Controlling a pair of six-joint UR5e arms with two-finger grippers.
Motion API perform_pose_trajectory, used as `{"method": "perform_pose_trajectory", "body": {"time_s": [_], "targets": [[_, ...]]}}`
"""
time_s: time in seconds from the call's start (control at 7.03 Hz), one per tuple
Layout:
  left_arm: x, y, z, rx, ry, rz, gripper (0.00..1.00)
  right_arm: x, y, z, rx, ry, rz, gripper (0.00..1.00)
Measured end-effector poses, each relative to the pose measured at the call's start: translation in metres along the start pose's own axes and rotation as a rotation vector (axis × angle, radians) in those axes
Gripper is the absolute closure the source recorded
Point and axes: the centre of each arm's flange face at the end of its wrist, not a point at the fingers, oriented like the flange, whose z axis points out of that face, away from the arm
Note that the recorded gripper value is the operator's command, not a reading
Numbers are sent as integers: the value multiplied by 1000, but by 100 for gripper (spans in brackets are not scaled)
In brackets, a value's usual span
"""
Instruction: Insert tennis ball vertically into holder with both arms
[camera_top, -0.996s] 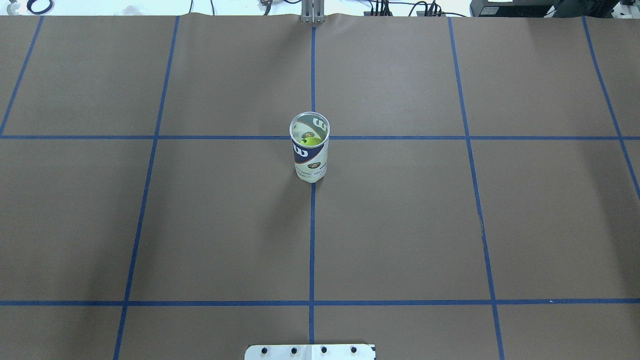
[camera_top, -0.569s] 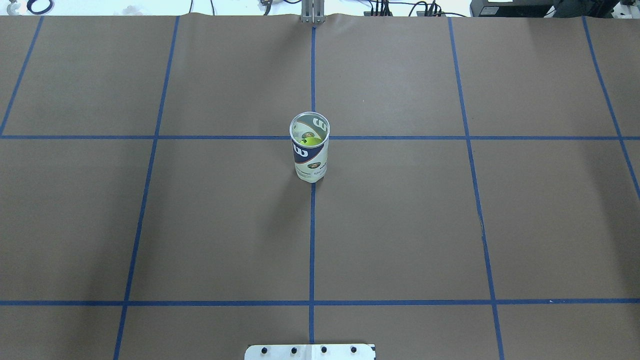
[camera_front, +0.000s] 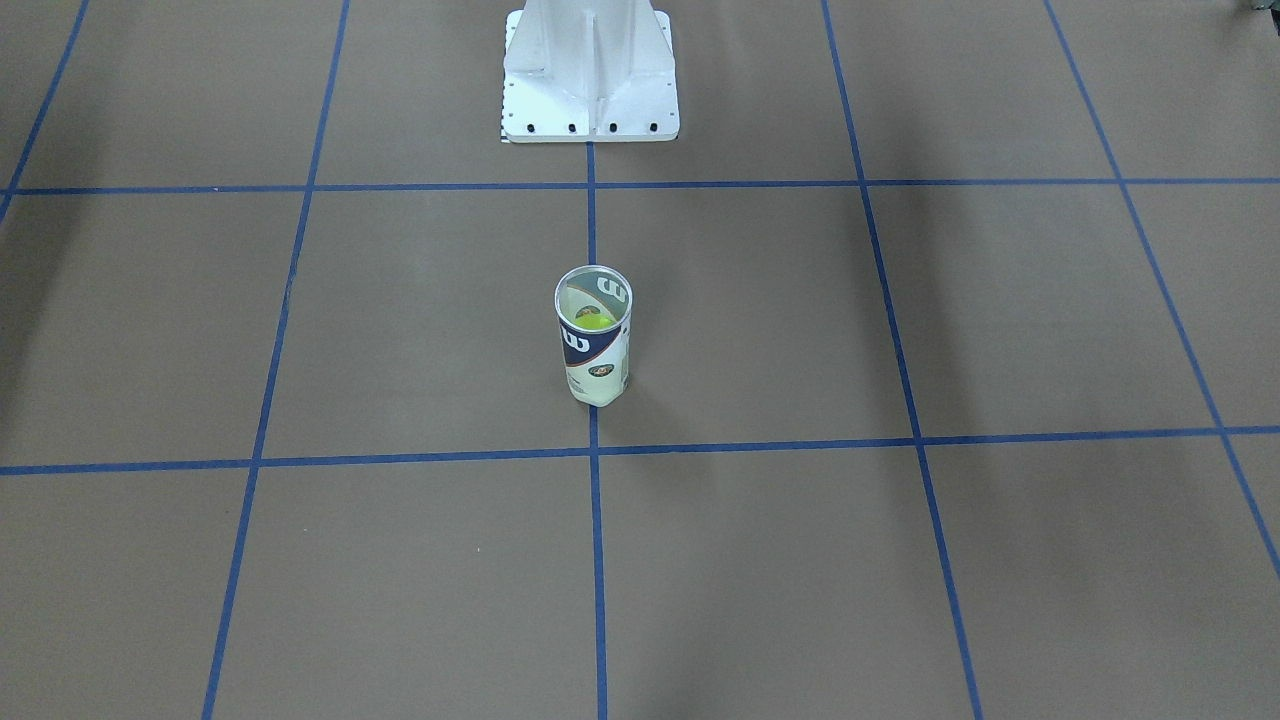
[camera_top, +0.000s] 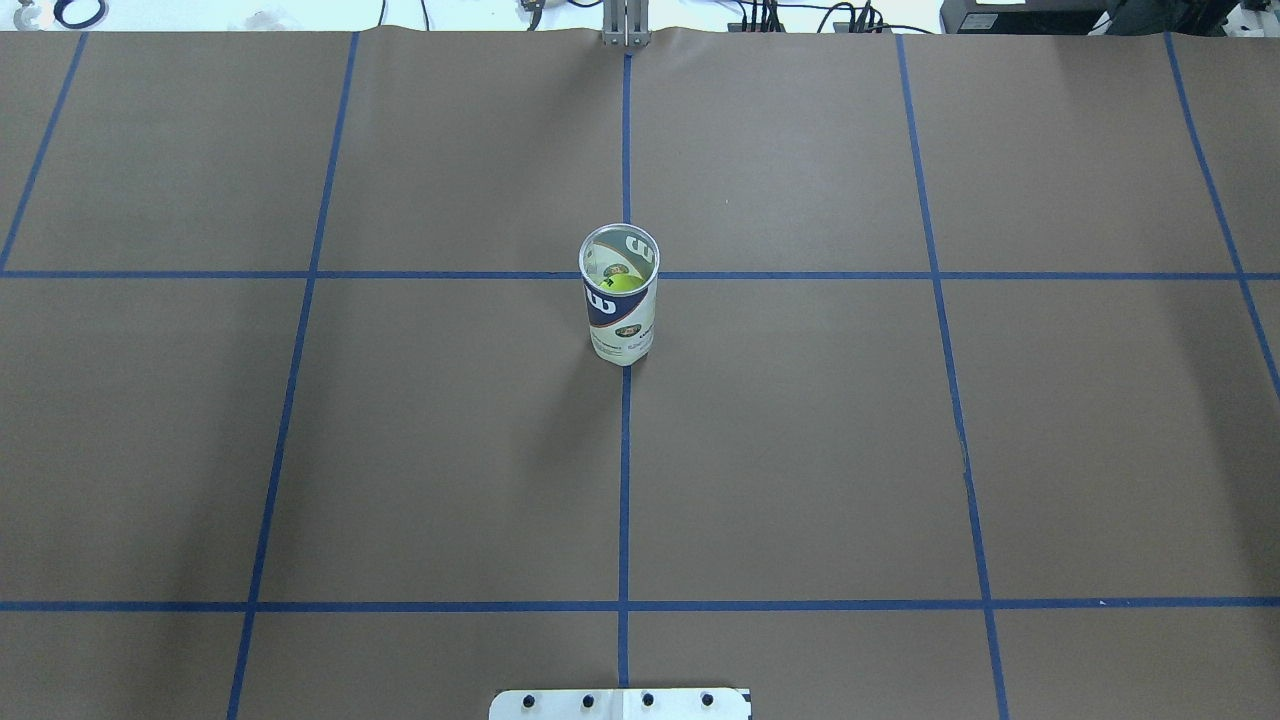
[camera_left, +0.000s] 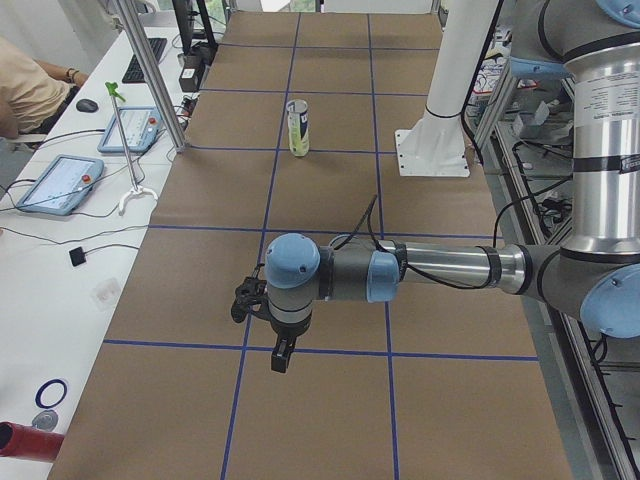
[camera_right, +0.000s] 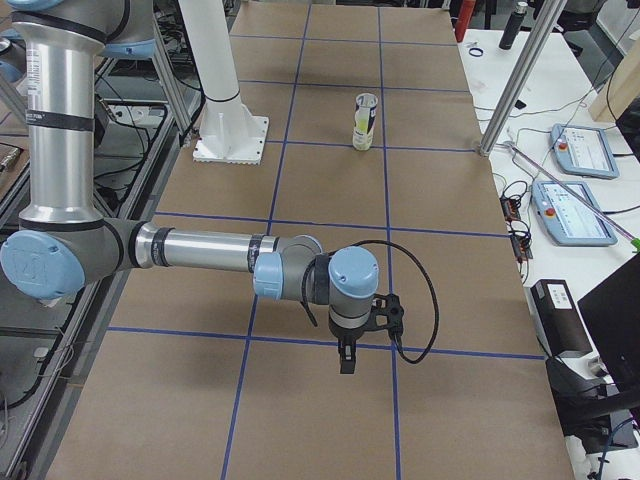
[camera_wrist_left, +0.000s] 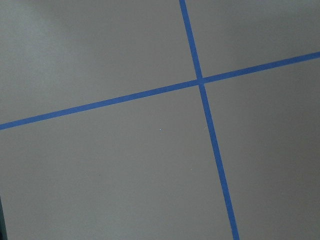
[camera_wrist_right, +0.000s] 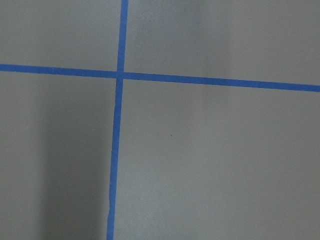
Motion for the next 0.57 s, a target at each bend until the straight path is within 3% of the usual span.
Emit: {"method": "perform_pose_trajectory", "body": {"time_s": [0.57], "targets": [[1, 0, -2, 4, -3, 1, 0, 0, 0, 1, -2, 1, -3, 0]]}}
